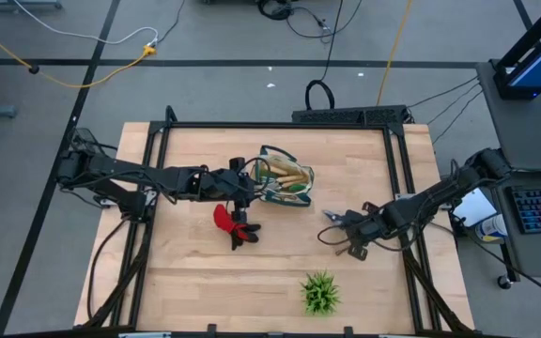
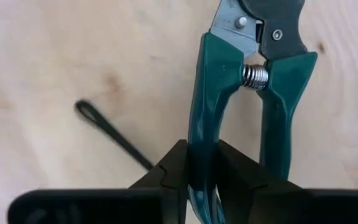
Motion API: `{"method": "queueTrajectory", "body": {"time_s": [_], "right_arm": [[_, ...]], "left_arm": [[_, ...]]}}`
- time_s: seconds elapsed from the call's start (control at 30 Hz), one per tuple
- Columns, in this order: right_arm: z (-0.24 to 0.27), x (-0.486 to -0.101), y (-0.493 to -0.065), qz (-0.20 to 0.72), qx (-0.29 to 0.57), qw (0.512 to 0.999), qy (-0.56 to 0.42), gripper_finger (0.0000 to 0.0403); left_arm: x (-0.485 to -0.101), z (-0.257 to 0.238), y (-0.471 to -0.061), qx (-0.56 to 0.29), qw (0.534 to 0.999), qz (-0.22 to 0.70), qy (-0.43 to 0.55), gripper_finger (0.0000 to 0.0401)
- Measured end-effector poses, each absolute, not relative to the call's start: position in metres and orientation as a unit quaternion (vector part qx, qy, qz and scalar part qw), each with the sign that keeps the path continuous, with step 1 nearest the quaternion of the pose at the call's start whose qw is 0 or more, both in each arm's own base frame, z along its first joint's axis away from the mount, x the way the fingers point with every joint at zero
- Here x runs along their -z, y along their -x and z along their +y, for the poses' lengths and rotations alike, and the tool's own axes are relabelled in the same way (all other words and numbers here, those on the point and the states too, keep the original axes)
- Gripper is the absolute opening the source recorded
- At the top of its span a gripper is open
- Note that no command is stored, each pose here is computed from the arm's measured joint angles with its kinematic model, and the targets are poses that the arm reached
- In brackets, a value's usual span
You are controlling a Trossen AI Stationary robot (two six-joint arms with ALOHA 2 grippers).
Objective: Pick & Place Garden tools in Gardening bag
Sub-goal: Put the right blue fruit pruner into the gardening bag
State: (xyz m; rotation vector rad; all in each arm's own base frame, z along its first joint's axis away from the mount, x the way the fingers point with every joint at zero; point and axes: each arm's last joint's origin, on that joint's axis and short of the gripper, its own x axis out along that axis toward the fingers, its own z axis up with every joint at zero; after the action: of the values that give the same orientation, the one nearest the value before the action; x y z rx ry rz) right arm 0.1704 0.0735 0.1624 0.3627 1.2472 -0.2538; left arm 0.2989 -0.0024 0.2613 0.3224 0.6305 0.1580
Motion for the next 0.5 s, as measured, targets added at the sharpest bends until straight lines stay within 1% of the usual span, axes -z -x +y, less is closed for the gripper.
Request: {"method": "queueTrajectory", "body": {"time_s": [0.17, 0.3, 0.4, 0.5], "right_arm": [[0.071, -0.182, -0.180, 0.524, 0.057, 0.834, -0.162, 0.0053], [0.065, -0.195, -0.186, 0.476, 0.019, 0.863, -0.167, 0.0054], [0.057, -0.201, -0.192, 0.444, 0.012, 0.875, -0.190, 0.0054], [0.050, -0.205, -0.198, 0.423, -0.003, 0.879, -0.221, 0.0055]], "left_arm": [[-0.262, -0.002, -0.299, -0.078, 0.936, 0.305, -0.157, 0.0147], [-0.266, -0.003, -0.302, -0.081, 0.944, 0.280, -0.155, 0.0147], [-0.271, -0.004, -0.305, -0.073, 0.953, 0.252, -0.152, 0.0147], [-0.275, -0.008, -0.307, -0.050, 0.957, 0.228, -0.174, 0.0147]]}}
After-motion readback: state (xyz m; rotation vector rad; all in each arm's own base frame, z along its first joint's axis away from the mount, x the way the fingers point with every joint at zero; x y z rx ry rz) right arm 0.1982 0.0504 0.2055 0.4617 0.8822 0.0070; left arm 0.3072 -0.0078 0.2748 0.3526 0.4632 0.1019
